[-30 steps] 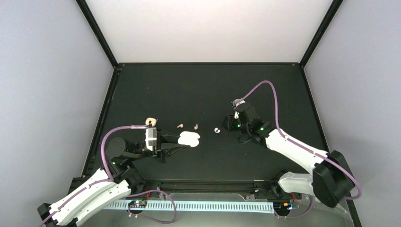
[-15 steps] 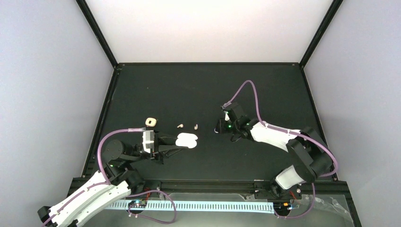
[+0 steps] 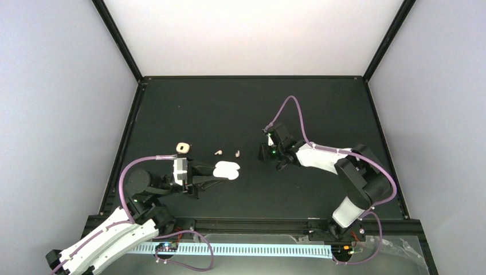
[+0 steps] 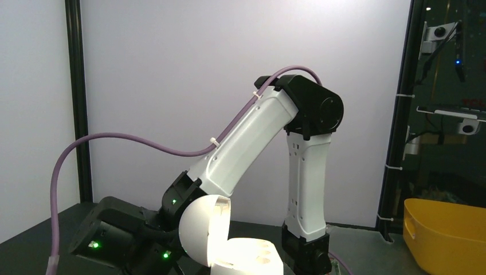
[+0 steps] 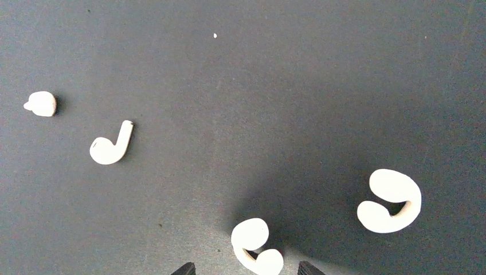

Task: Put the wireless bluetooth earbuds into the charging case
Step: Pick up the earbud from the center of the board.

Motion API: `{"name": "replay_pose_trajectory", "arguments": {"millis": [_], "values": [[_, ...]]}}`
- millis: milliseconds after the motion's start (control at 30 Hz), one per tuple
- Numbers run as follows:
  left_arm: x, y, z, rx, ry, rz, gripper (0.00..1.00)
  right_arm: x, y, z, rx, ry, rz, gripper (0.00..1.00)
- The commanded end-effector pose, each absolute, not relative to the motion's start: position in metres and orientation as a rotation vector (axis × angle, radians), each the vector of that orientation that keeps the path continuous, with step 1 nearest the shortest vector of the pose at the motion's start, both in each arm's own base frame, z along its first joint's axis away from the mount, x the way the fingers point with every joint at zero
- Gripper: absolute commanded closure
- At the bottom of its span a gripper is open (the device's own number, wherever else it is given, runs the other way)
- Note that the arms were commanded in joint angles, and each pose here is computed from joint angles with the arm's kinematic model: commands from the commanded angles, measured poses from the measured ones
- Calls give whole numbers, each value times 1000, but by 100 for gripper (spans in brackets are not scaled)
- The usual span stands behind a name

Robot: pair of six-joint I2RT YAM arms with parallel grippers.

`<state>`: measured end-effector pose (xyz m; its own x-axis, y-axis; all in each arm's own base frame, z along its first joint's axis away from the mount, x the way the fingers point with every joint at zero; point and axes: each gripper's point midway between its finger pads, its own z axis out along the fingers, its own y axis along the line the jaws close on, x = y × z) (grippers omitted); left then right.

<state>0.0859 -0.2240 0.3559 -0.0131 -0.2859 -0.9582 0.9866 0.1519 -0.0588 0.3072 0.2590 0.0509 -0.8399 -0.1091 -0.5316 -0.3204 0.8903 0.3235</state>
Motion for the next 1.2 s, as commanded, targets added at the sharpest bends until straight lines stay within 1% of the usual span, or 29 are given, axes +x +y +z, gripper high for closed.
{"name": "replay_pose_trajectory", "arguments": {"millis": [0, 467, 667, 867, 1167], "values": [[86, -225, 356, 870, 1088, -1238, 98, 313, 262, 50, -312, 2527, 533, 54], [87, -226, 355, 867, 1094, -1236, 98, 297, 282, 47, -369, 2575, 706, 55], [88, -225, 355, 866, 1095, -1234, 98, 297, 272, 66, -372, 2532, 658, 55], [87, -225, 356, 866, 1091, -1231, 98, 298, 286, 76, -499, 2525, 647, 55], [88, -227, 354, 872, 1100, -1235, 98, 304, 300, 66, -540, 2577, 654, 58]]}}
